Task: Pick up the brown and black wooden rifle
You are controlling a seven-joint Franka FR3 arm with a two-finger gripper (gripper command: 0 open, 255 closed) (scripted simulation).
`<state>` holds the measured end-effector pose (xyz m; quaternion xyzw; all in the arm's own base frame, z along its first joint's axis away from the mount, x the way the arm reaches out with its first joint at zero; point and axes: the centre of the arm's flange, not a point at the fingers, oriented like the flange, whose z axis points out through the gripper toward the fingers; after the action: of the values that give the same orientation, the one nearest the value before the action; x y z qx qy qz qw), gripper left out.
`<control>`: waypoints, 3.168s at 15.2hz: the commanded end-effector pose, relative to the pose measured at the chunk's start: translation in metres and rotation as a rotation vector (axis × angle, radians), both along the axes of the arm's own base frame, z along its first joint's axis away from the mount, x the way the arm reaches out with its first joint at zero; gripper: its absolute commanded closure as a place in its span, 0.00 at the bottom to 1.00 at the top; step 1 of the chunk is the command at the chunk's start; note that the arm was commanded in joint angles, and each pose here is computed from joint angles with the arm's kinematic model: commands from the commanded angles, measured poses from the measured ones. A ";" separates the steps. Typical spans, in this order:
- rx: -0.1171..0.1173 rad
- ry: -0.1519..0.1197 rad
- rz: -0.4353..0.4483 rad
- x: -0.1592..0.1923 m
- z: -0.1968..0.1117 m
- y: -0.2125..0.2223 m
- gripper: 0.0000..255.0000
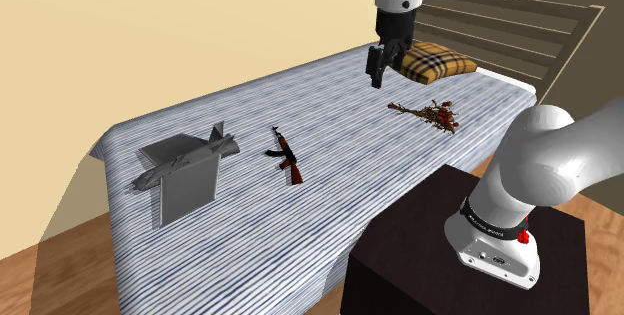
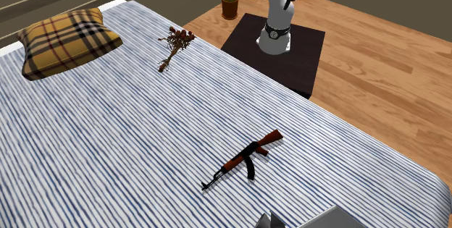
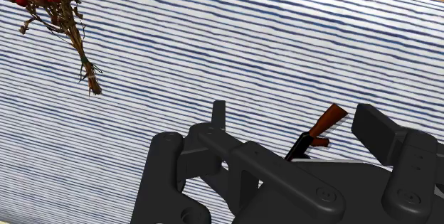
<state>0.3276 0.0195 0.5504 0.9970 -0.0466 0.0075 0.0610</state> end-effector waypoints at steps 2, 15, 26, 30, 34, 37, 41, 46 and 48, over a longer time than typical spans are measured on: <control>0.001 -0.001 0.000 0.009 -0.010 0.002 0.00; 0.015 -0.009 -0.007 0.120 -0.135 0.029 0.00; 0.027 -0.015 -0.012 0.216 -0.241 0.052 0.00; 0.031 -0.018 -0.014 0.251 -0.279 0.061 0.00; 0.036 -0.020 -0.016 0.286 -0.317 0.070 0.00; 0.036 -0.020 -0.016 0.289 -0.331 0.071 0.00; 0.036 -0.020 -0.016 0.289 -0.352 0.071 0.00; 0.036 -0.020 -0.016 0.288 -0.360 0.071 1.00; 0.036 -0.020 -0.016 0.288 -0.361 0.070 1.00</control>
<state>0.6163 0.0921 0.1925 0.9975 -0.0538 0.0193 0.0410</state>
